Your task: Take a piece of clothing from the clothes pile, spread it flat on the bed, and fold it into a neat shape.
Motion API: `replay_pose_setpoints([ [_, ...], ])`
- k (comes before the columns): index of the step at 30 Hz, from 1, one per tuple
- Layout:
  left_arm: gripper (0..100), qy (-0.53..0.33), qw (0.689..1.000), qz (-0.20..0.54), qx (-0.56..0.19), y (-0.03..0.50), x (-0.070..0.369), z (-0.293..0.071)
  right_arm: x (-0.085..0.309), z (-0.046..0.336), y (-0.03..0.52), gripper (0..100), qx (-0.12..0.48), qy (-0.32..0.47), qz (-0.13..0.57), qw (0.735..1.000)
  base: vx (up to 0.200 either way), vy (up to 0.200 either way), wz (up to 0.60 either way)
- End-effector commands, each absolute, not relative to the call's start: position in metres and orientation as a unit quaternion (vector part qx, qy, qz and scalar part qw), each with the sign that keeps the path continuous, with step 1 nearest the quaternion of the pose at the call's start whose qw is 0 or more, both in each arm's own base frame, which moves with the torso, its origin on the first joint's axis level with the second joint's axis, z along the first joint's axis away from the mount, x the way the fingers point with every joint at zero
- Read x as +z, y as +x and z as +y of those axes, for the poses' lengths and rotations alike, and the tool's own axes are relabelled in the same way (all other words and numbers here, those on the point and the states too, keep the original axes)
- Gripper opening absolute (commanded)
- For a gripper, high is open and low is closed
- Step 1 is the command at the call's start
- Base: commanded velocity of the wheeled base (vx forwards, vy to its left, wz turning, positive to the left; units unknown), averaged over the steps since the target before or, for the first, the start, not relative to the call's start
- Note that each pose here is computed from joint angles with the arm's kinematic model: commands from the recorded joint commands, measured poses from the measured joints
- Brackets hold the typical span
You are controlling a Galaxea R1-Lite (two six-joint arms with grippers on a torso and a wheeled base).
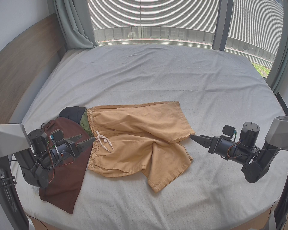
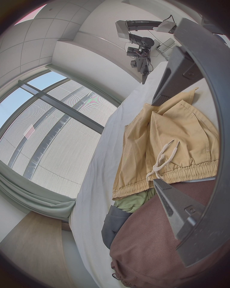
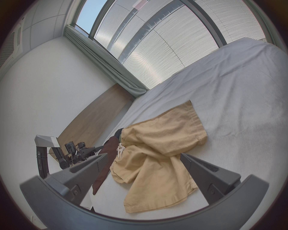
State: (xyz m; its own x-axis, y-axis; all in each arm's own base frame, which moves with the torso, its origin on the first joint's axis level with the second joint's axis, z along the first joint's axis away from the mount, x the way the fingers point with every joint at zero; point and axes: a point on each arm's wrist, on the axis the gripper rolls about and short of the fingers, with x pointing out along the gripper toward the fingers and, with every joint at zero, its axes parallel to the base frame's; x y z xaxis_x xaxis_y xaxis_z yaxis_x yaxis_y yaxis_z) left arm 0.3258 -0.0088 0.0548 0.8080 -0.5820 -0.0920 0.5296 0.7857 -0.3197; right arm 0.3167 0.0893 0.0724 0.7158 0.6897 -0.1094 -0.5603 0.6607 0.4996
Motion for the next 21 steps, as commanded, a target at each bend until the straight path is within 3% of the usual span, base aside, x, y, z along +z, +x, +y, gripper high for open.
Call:
replay_pose_setpoints([
  [1,100,-0.143,0.939,0.101,-0.294,0.326,0.05,-0.009,0.044,0.091,0.318,100,0.339,0.225,0.188,0.894,0.0,0.0,0.0],
  [21,100,-0.148,0.937,0.119,-0.292,0.326,0.038,-0.009,0.001,0.092,0.325,100,0.325,0.239,0.24,0.883,0.0,0.0,0.0],
])
